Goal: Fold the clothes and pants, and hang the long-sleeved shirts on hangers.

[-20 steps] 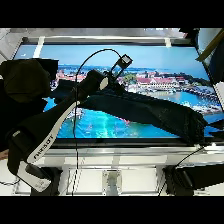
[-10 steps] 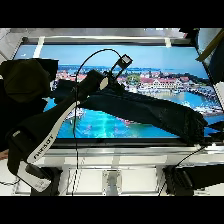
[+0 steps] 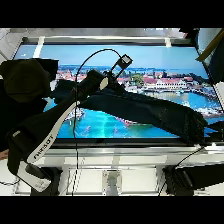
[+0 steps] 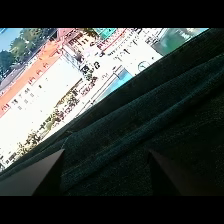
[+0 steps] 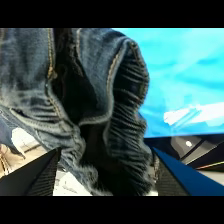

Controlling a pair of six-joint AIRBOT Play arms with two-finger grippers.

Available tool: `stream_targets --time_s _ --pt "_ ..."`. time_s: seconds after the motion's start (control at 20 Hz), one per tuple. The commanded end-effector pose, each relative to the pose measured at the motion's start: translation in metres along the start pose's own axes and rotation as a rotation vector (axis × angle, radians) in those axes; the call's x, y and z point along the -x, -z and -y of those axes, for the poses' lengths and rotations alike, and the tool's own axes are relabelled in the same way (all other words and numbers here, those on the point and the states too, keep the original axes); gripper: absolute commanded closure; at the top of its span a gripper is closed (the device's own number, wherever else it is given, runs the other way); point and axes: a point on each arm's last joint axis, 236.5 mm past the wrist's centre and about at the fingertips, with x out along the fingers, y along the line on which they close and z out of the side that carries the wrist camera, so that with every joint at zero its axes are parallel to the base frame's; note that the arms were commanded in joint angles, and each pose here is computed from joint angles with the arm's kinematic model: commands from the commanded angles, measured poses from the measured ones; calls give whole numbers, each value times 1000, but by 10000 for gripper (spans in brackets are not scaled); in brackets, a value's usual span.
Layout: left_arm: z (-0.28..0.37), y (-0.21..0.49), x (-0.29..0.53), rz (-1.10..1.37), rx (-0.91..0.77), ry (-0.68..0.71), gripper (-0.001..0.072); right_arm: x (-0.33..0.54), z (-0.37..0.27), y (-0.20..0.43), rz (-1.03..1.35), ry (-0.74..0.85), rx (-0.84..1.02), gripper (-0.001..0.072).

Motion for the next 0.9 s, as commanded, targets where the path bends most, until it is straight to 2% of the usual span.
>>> stream_targets --time_s 0.0,0.45,0.5,0.6,0.65,0.7,0.8,0.85 --pt "0 0 0 0 -1 0 124 -17 -2 2 -37 11 41 106" --pt "1 0 -1 -1 -1 1 124 -43 -7 -18 -51 94 118 109" --pt "1 0 -1 0 -1 1 124 -47 -13 -20 -53 85 133 143" --pt "2 -2 -2 9 -2 1 124 -52 -30 -25 -47 37 152 340" --pt "5 -6 -4 25 10 12 158 -54 -42 -28 -37 -5 158 505" --pt "10 -11 -6 49 31 31 293 -53 -59 -29 -24 -74 175 652" --pt "23 -25 -12 111 86 77 662 -41 -105 -30 5 -249 236 653" --pt "32 -33 -16 147 121 104 690 -29 -130 -35 37 -326 270 653"
